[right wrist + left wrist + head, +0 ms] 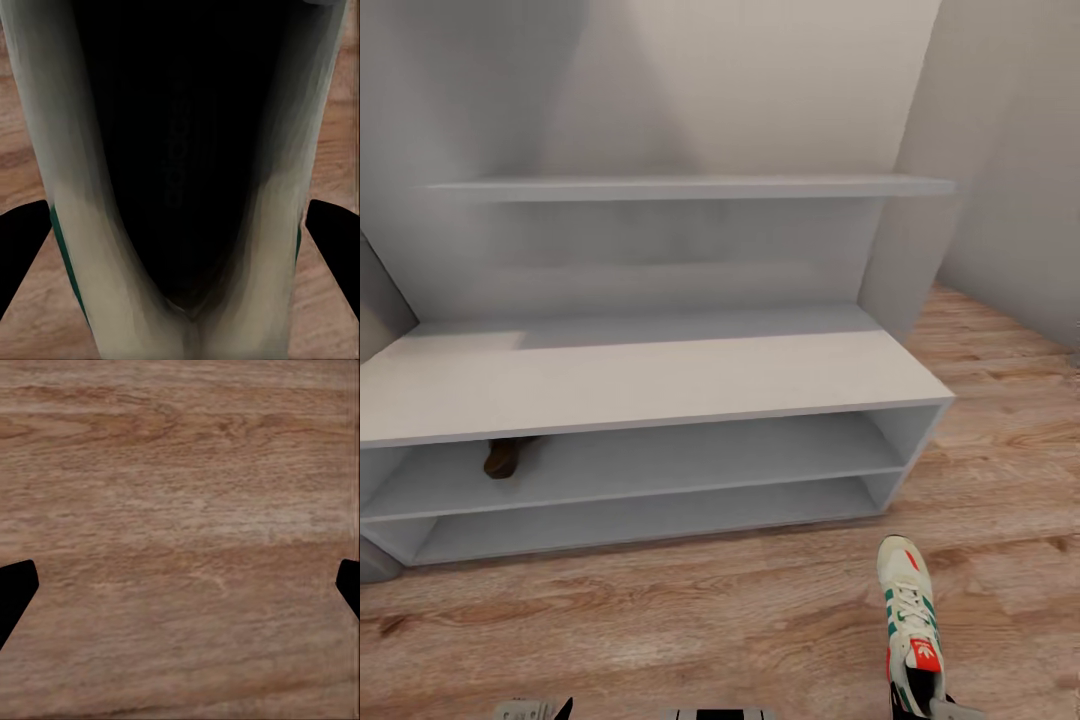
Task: Pick up the two gym shoes and the two sandals from the corridor floor and place them onto the hallstand (shoe rack) in the corridor, making sure they are on the rack and not on the floor. Arrange them so the two gym shoes are next to each other and the two sandals are next to each other.
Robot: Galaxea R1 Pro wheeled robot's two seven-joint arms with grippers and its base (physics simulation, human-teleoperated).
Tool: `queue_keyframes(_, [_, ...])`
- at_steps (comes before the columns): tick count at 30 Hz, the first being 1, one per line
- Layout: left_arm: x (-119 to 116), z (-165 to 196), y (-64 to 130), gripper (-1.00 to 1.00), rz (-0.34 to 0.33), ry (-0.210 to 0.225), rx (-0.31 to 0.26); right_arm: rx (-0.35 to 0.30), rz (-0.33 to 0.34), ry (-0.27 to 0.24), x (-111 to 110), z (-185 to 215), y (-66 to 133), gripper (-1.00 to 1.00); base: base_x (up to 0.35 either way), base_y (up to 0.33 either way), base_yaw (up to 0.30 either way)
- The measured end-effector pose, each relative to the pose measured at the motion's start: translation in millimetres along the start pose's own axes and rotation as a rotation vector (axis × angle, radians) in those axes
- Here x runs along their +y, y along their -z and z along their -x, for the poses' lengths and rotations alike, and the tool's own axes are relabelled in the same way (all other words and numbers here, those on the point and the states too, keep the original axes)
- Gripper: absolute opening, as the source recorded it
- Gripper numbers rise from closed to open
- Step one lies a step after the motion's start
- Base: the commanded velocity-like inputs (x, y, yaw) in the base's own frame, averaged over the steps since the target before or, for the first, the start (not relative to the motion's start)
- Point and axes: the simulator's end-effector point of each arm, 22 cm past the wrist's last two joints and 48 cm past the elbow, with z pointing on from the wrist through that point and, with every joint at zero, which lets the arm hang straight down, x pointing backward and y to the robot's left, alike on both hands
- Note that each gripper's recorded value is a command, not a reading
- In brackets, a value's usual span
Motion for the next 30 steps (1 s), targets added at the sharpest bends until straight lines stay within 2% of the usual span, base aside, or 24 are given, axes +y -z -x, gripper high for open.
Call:
queue_keyframes(12, [0.3, -0.7, 0.2, 1.0, 0.001, 0.001, 0.002, 0.0, 0.0, -0.002, 0.6, 0.0, 0.2, -1.0, 0.024, -0.268, 0.005])
queue_keyframes(19, [0.5, -0.5, 0.2, 1.0, 0.002, 0.001, 0.001, -0.001, -0.001, -0.003, 0.5, 0.4, 0.1, -1.0, 0.09, -0.266, 0.17])
queue_keyframes(22, [1.2, -0.8, 0.4, 1.0, 0.003, 0.002, 0.002, -0.002, -0.003, -0.003, 0.1, 0.8, -0.1, -1.0, -0.024, -0.077, 0.109])
queue_keyframes(29, [1.9, -0.8, 0.3, 1.0, 0.004, 0.002, 0.002, -0.003, -0.004, -0.004, -0.1, 1.1, -0.3, -1.0, -0.235, -0.004, 0.006])
queue_keyframes(30, [5.1, 0.5, 0.8, 1.0, 0.012, 0.013, -0.004, -0.003, -0.004, -0.004, 0.0, 1.3, -0.4, -1.0, -0.262, 0.0, 0.0])
